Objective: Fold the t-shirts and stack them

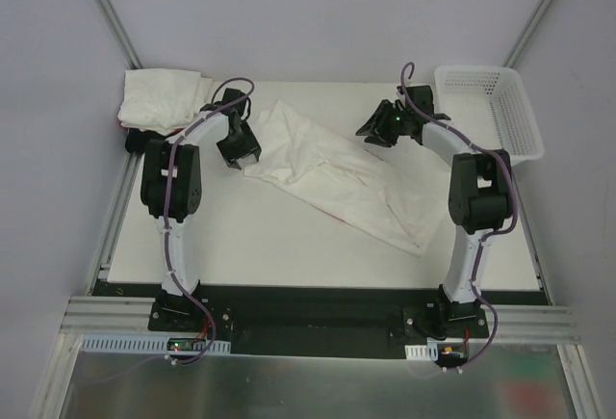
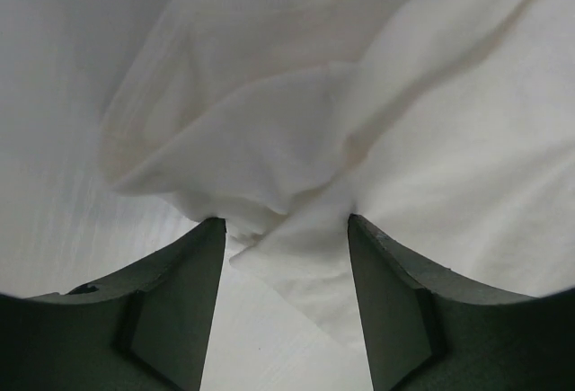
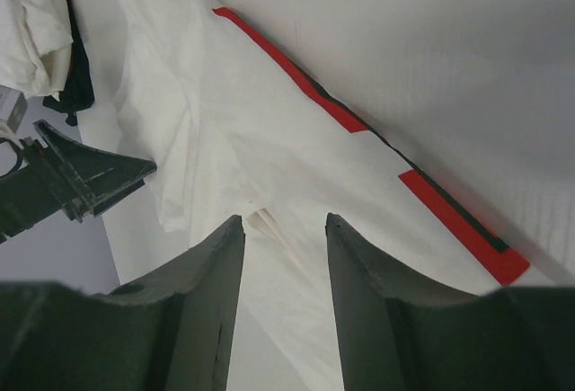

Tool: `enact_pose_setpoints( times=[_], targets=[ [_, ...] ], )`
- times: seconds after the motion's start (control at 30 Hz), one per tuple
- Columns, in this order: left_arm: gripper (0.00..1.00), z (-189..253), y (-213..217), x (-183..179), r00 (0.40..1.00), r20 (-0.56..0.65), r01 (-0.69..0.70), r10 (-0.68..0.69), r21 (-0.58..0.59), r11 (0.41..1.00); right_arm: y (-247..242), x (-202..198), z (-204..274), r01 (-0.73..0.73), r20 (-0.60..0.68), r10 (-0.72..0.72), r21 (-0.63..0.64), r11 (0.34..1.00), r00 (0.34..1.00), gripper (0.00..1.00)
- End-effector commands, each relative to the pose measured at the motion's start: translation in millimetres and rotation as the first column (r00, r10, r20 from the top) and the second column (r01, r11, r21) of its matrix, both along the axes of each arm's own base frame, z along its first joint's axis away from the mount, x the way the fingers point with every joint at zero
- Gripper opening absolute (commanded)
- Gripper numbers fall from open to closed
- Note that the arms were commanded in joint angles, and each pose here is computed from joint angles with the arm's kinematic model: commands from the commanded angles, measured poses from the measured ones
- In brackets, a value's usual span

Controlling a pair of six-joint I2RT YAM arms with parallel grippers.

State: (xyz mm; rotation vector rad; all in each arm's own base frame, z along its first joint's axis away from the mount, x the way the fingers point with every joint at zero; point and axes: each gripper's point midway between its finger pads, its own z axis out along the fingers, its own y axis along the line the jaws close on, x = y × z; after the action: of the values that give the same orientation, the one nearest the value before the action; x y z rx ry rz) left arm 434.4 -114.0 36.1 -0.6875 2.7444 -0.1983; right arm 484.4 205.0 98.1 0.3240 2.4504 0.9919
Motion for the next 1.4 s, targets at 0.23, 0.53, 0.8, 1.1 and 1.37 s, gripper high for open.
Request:
enact_pose_setpoints(
  times=[0.23,0.53,0.8,1.1,1.37],
  targets=[
    [0.56,-5.0,-7.3,56.0,0.998,0.060,-0.024,0.028,-0.072,0.997,-35.5,-11.0,108.8,0.065,0.224,-0.075,0.051,0.997,0.972,0.44],
    [0.54,-6.6,-11.7,122.6,0.991,0.132,-0.002,0.018,-0.120,0.993,-53.4,-18.7,140.2,0.084,0.294,-0.085,0.017,0.996,0.952,0.45],
    [0.54,12.9,26.0,180.5,0.963,0.250,-0.047,0.098,-0.205,0.978,-65.1,-43.0,107.6,0.101,0.224,-0.096,-0.012,0.995,0.970,0.45],
    [0.59,116.9,26.3,141.9,0.924,0.382,0.084,-0.023,-0.145,0.986,-66.2,-62.4,97.3,0.099,0.218,-0.094,-0.013,0.995,0.971,0.45],
    [0.62,189.5,-67.5,39.7,0.863,0.444,0.331,-0.240,-0.139,0.934,-61.8,-59.9,62.2,0.107,0.162,-0.108,0.015,0.994,0.981,0.45]
  ],
)
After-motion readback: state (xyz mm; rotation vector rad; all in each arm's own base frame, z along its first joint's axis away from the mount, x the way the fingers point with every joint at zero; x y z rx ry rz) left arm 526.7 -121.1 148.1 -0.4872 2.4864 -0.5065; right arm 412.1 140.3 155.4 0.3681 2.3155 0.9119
